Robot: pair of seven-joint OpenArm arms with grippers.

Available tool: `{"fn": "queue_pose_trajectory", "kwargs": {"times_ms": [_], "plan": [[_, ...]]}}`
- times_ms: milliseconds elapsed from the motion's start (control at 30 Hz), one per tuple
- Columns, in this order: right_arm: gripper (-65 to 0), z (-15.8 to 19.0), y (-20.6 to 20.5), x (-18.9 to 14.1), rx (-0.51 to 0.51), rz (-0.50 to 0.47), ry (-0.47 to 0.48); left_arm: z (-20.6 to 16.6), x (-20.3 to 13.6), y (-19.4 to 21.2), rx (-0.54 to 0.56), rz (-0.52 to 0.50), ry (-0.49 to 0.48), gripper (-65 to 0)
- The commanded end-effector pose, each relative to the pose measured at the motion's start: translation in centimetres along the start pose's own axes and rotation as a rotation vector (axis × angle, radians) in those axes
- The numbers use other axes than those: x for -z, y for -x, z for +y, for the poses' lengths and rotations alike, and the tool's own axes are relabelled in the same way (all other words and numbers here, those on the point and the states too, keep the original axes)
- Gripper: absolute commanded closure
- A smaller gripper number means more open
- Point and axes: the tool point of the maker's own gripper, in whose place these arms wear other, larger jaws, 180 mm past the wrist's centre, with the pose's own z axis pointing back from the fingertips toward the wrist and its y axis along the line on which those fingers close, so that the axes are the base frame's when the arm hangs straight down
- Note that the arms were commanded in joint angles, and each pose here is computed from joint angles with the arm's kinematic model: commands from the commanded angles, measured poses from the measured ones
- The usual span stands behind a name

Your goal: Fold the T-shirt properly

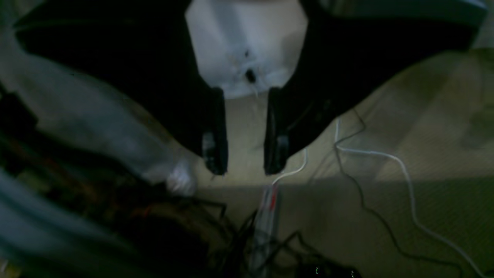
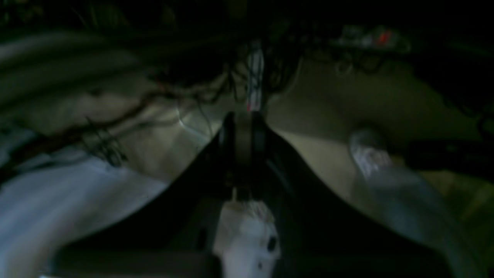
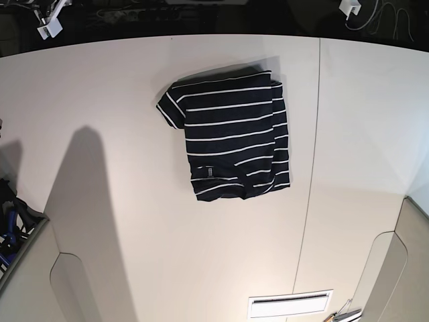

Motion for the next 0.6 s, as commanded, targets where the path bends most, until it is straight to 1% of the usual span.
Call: {"fn": "queue_pose_trajectory", "kwargs": {"times_ms": [0, 67, 133, 233, 300, 433, 567], "plan": [[0.0, -0.3, 0.6, -0.2, -0.021, 0.022, 0.012, 0.4, 0.0, 0.9, 0.021, 0.032, -0.019, -17.3], [0.0, -0.4, 1.9, 0.6, -0.046, 0.073, 0.019, 0.1, 1.0, 2.2, 0.071, 0.1, -0.046, -17.3], [0.0, -0.6, 3.4, 1.6, -0.056, 0.121, 0.024, -0.1, 1.9, 3.0, 0.13, 0.142, -0.08, -17.3], [0.0, -0.4, 4.9, 3.2, -0.072, 0.151, 0.0, 0.1, 3.1, 3.6, 0.19, 0.155, -0.147, -17.4], [0.0, -0.3, 6.0, 4.4, -0.087, 0.184, -0.011, 0.0, 3.8, 3.8, 0.224, 0.161, -0.17, -17.4], [0.0, -0.6, 7.9, 6.7, -0.113, 0.288, -0.018, -0.5, 5.3, 5.0, 0.25, 0.214, -0.156, -17.4], [0.0, -1.5, 9.1, 8.5, -0.099, 0.368, -0.014, -0.3, 6.8, 6.3, 0.23, 0.284, -0.141, -17.4]]}}
